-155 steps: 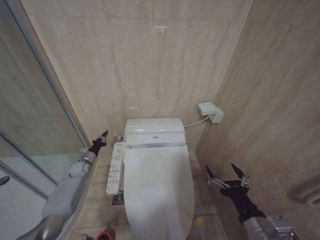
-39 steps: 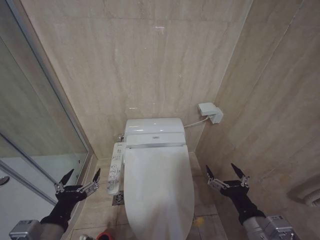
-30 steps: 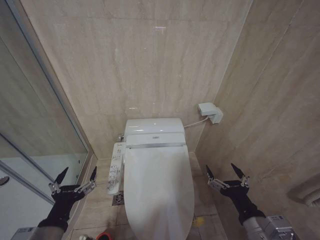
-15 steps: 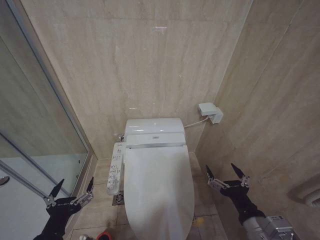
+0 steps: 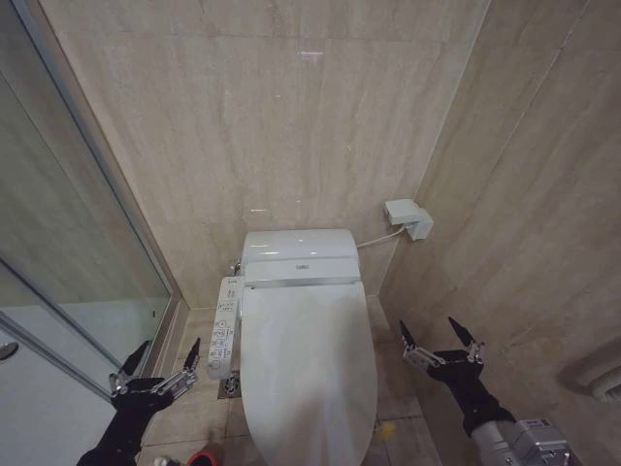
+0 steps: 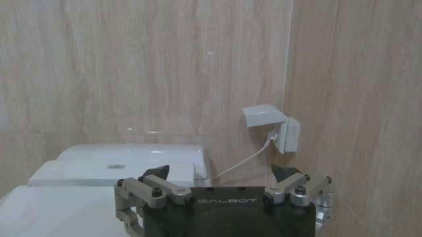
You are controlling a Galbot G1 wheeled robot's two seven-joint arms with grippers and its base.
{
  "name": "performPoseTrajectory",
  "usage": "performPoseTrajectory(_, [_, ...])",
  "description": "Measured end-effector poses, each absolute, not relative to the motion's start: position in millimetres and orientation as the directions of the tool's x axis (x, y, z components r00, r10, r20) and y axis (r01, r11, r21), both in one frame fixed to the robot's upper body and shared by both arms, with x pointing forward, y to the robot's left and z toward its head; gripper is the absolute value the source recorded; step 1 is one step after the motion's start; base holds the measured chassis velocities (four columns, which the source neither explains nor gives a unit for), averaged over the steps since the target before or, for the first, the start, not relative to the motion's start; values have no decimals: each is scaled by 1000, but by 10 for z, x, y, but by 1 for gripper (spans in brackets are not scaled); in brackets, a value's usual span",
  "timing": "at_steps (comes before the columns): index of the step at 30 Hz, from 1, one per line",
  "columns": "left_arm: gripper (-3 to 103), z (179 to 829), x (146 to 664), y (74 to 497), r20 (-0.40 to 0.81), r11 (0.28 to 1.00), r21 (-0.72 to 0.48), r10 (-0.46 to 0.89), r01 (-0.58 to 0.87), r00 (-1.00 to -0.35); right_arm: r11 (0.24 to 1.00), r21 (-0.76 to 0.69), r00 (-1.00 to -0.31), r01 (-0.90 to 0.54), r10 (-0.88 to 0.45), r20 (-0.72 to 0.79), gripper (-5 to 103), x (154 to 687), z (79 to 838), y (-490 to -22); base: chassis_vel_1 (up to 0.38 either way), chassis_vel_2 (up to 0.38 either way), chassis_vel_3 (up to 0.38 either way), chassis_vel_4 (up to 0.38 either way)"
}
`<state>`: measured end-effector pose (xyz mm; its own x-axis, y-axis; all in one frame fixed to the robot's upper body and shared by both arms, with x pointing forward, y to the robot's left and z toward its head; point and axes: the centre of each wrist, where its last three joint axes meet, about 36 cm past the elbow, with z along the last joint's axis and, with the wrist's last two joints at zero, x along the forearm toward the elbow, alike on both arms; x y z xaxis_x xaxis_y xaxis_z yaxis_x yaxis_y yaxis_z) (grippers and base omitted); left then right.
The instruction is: Open the toilet lid, clean the toilet bowl with a toilet brush, close the toilet lid, and flush.
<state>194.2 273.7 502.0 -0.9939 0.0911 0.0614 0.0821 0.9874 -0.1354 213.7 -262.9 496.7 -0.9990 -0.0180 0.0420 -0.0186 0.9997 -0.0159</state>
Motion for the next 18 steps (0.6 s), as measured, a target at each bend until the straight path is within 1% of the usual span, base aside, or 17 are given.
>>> performPoseTrajectory(3, [100,5027,1959,2737,65,987,-132,100,91,-993,1000,-16,-999,-19,-18,42,100,2137,4968,-2629,0,0,0,0])
performPoseTrajectory(8, [100,5029,1945,2760,77,993,-84,93,87,-993,1000,-16,-999,-19,-18,42,100,2137,4968,-2629,0,0,0,0])
performPoseTrajectory(11, [100,5024,1930,2765,51,997,-20,75,74,-996,1000,-16,-999,-19,-18,42,100,2137,4968,-2629,0,0,0,0])
performPoseTrajectory(12, [100,5024,1930,2765,51,997,-20,75,74,-996,1000,-16,-999,-19,-18,42,100,2137,4968,-2629,0,0,0,0])
performPoseTrajectory(15, [100,5020,1919,2770,12,997,52,58,58,-998,1000,-16,-999,-19,-18,42,100,2137,4968,-2629,0,0,0,0])
performPoseTrajectory(18, [100,5017,1910,2774,8,997,65,51,51,-999,1000,-16,-999,-19,-18,42,100,2137,4968,-2629,0,0,0,0])
